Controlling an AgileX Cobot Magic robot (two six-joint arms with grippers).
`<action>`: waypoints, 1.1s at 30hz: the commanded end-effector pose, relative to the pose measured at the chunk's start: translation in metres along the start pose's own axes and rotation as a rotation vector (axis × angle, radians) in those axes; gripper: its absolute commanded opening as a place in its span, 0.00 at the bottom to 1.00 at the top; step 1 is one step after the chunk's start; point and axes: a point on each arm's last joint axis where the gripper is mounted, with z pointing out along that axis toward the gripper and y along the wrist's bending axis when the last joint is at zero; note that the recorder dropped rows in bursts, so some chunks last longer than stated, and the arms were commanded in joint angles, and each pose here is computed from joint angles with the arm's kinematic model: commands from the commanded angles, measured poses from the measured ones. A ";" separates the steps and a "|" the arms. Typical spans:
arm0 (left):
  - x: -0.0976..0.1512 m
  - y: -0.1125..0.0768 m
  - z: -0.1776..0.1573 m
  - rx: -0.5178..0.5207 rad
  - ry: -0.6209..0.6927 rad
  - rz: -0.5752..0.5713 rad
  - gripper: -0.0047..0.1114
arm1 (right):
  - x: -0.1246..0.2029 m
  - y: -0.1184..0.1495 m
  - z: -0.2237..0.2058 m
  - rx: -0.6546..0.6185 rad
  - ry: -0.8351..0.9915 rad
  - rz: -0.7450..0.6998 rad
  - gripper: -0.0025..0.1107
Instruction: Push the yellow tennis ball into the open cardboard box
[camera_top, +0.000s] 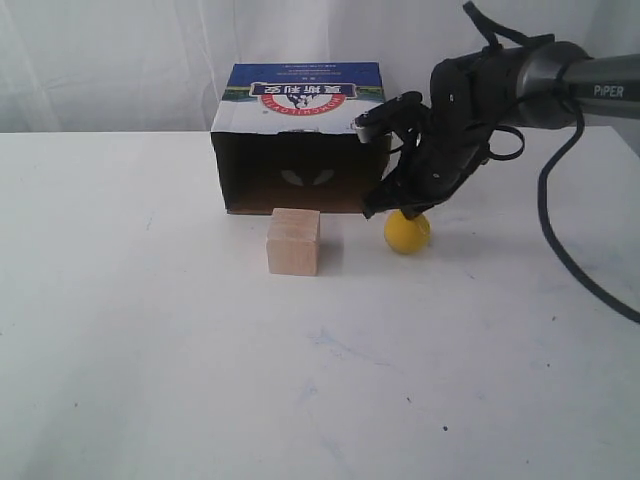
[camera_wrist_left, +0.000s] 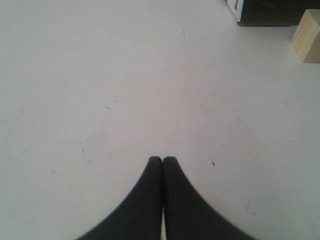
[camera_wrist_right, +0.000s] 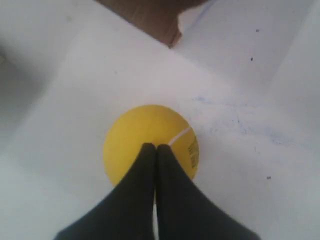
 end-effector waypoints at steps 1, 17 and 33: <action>0.000 -0.001 0.000 0.009 -0.004 -0.009 0.04 | -0.005 0.003 0.006 -0.031 -0.058 0.042 0.02; 0.000 -0.001 0.000 0.009 -0.004 -0.009 0.04 | -0.027 0.006 -0.005 -0.072 -0.289 0.032 0.02; 0.000 -0.001 0.000 0.009 -0.004 -0.009 0.04 | 0.025 0.039 0.003 -0.213 0.028 0.067 0.02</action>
